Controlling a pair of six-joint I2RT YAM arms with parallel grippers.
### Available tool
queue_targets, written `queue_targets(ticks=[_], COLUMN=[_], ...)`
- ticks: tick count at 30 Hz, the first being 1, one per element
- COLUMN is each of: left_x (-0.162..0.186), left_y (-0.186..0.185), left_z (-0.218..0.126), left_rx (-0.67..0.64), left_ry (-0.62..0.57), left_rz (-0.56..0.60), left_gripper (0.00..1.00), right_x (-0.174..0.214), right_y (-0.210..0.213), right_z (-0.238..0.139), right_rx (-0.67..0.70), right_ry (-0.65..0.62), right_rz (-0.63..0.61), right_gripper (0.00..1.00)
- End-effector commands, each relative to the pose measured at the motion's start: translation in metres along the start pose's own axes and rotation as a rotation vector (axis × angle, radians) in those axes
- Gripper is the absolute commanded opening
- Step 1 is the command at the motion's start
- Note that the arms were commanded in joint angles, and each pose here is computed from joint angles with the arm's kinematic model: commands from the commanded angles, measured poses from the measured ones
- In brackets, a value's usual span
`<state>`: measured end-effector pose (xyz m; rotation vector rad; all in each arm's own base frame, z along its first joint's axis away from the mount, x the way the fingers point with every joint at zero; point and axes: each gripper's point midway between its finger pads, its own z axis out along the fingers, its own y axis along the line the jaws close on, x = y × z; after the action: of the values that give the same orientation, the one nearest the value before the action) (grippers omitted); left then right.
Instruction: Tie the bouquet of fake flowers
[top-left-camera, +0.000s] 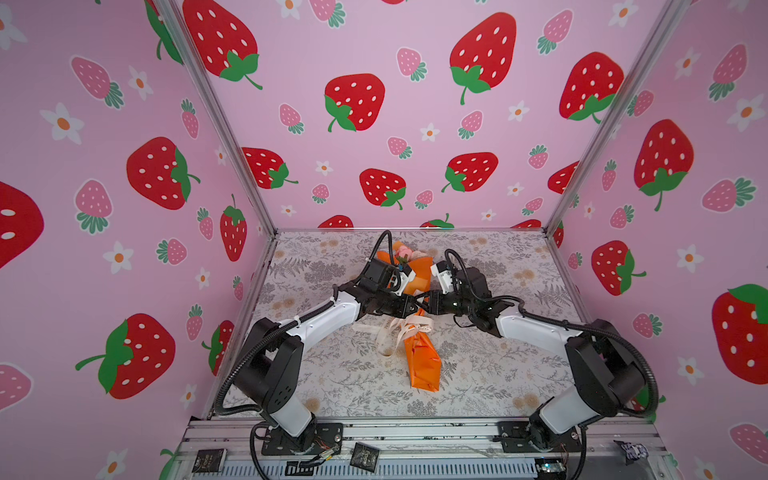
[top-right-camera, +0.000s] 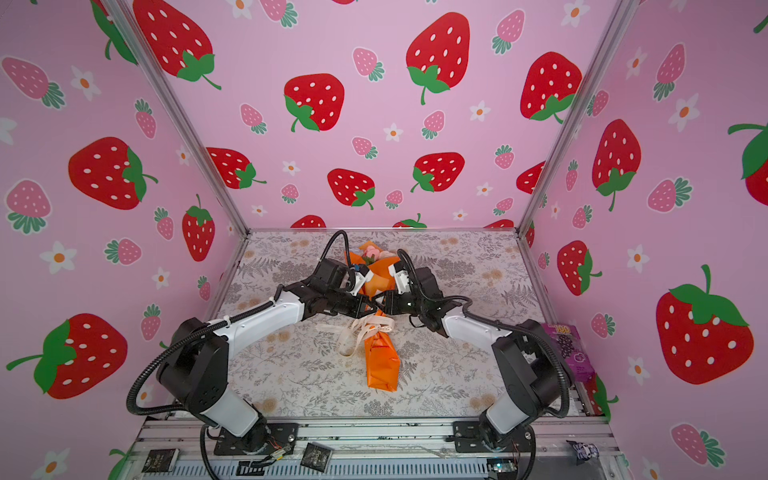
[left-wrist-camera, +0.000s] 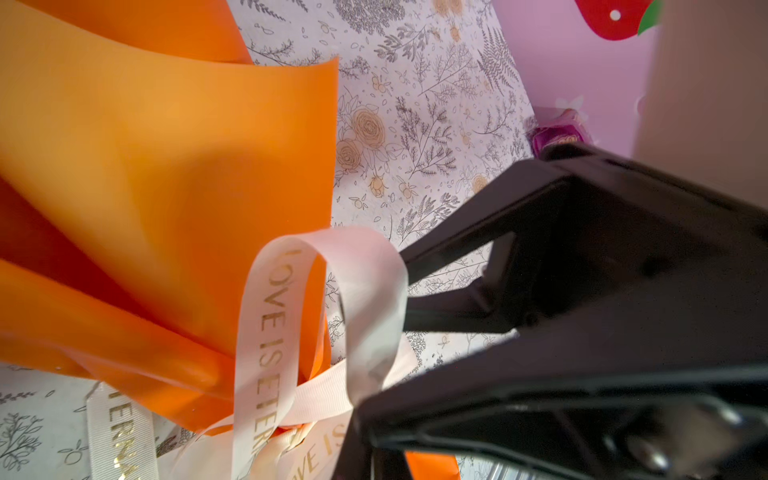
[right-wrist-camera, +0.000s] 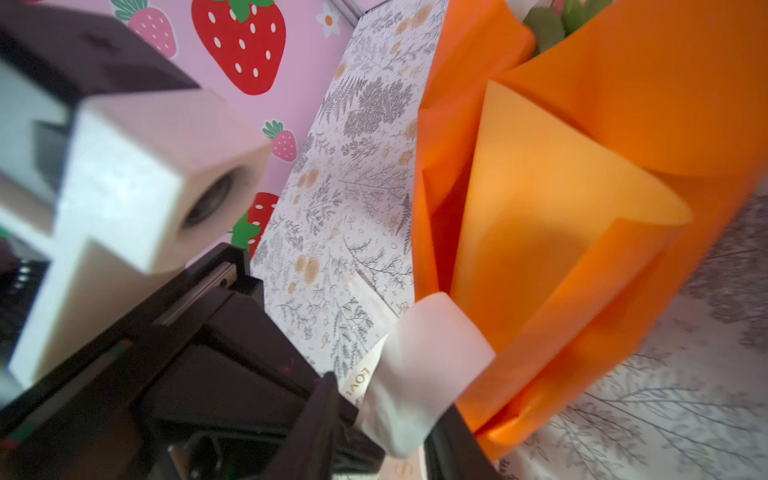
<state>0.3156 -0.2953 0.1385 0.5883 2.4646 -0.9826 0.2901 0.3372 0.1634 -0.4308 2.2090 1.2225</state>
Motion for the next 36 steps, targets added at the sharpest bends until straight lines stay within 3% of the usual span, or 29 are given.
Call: queue_targets(ticks=[1, 7, 12, 16, 21, 31, 36], left_x=[-0.016, -0.017, -0.016, -0.016, -0.016, -0.014, -0.013], left_y=[0.001, 0.007, 0.007, 0.008, 0.016, 0.03, 0.038], left_z=[-0.014, -0.019, -0.021, -0.021, -0.022, -0.013, -0.012], left_rx=[-0.015, -0.001, 0.011, 0.011, -0.013, 0.025, 0.02], left_ry=[-0.065, -0.076, -0.077, -0.076, -0.076, -0.053, -0.048], left_rz=[-0.028, -0.098, -0.131, -0.143, -0.181, -0.308, -0.341], left_gripper=[0.0, 0.0, 0.0, 0.0, 0.0, 0.0, 0.0], right_x=[-0.005, 0.022, 0.055, 0.079, 0.099, 0.114, 0.12], right_y=[-0.008, -0.001, 0.031, 0.044, 0.039, 0.019, 0.017], right_z=[-0.025, -0.034, -0.008, 0.015, 0.031, 0.045, 0.051], right_rx=[0.106, 0.12, 0.053, 0.073, 0.213, 0.368, 0.459], right_ry=[-0.079, -0.067, 0.009, 0.066, 0.081, 0.132, 0.176], right_rz=[0.086, 0.173, 0.233, 0.209, 0.183, 0.191, 0.133], right_gripper=[0.45, 0.45, 0.41, 0.38, 0.38, 0.34, 0.33])
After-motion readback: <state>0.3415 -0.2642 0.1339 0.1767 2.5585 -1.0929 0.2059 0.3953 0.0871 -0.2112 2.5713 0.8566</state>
